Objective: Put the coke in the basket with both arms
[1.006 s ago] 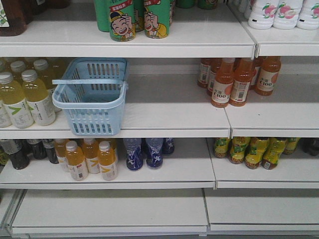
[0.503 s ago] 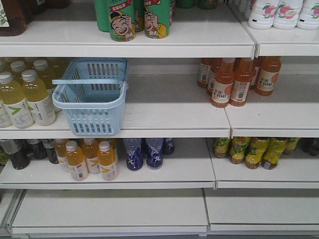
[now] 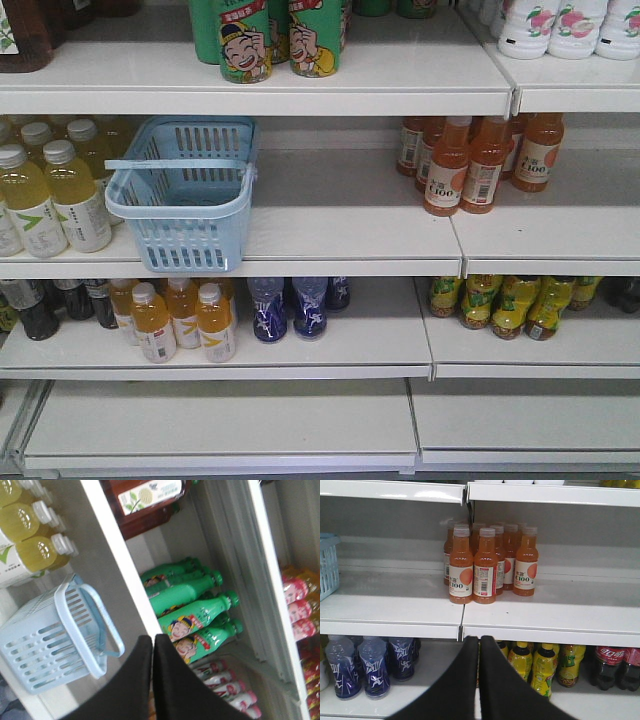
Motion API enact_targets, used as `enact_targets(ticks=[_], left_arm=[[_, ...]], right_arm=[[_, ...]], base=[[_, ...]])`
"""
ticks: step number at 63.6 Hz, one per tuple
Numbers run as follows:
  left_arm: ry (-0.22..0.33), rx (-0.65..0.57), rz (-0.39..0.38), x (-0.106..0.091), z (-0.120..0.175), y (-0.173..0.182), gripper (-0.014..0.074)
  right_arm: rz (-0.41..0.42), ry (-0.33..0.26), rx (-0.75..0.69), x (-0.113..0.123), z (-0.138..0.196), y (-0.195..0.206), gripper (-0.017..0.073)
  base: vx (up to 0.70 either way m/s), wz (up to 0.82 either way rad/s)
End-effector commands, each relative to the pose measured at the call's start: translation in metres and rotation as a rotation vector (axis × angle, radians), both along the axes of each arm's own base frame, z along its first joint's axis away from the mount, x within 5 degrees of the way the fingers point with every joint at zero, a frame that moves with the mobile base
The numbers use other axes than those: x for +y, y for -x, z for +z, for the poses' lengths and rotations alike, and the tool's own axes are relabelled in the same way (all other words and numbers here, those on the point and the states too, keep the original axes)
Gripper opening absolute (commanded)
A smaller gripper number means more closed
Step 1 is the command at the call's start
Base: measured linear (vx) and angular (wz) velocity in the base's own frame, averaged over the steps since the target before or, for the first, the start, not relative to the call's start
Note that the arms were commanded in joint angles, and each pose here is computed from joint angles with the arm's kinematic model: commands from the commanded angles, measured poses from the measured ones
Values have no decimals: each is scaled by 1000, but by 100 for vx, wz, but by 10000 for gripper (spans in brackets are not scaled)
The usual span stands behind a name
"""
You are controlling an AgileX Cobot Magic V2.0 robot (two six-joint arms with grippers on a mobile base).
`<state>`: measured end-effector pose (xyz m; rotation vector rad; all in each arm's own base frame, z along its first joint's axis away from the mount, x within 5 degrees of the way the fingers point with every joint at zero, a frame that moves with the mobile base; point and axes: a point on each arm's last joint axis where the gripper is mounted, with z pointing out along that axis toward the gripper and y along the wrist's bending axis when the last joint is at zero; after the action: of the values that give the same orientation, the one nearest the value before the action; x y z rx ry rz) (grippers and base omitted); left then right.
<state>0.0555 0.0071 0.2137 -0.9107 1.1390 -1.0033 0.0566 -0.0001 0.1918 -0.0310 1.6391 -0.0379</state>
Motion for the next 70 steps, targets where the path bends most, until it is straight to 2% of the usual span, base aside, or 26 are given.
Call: enact_targets(ticks=[1,5,8,13,21,29,32,34,38,46,55,59,65,70], left_arm=[[74,-94,30,4,9,4,-6],[178,-127,-2,4,19,6,-6],[225,-174,-20,4,32,9,-6],[190,-279,-20,4,62,19,-6],[-42,-423,27,2,111,36,-2],[-293,-469,70,-4,147,38,20],[-346,-456,74,-6,154,31,39],[-355,-458,73,-7,157,27,53],[-363,-450,59,-9,161,12,102],[-315,-400,-6,-13,158,-26,240],[-246,-314,-132,-21,143,-77,384],[-203,-275,-180,-25,134,-97,416],[-106,-216,-237,-28,114,-129,435],[-85,-186,-258,-30,97,-151,434]], right_arm=[[-9,14,-82,-1,4,1,-5],[-9,14,-82,-1,4,1,-5],[-9,14,-82,-1,4,1,-5],[-9,14,-82,-1,4,1,-5],[-9,14,-82,-1,4,1,-5],[-9,14,-82,-1,4,1,-5],[-9,14,-82,-1,4,1,-5],[-9,14,-82,-1,4,1,-5],[-9,14,-82,-1,4,1,-5],[-9,14,-82,-1,4,1,-5],[-9,14,-82,-1,4,1,-5],[-9,14,-82,-1,4,1,-5],[-9,14,-82,-1,4,1,-5],[-9,14,-82,-1,4,1,-5]], base=[[0,0],[0,0],[0,0],[0,0],[0,0],[0,0],[0,0],[0,0],[0,0],[0,0],[0,0],[0,0],[0,0],[0,0]])
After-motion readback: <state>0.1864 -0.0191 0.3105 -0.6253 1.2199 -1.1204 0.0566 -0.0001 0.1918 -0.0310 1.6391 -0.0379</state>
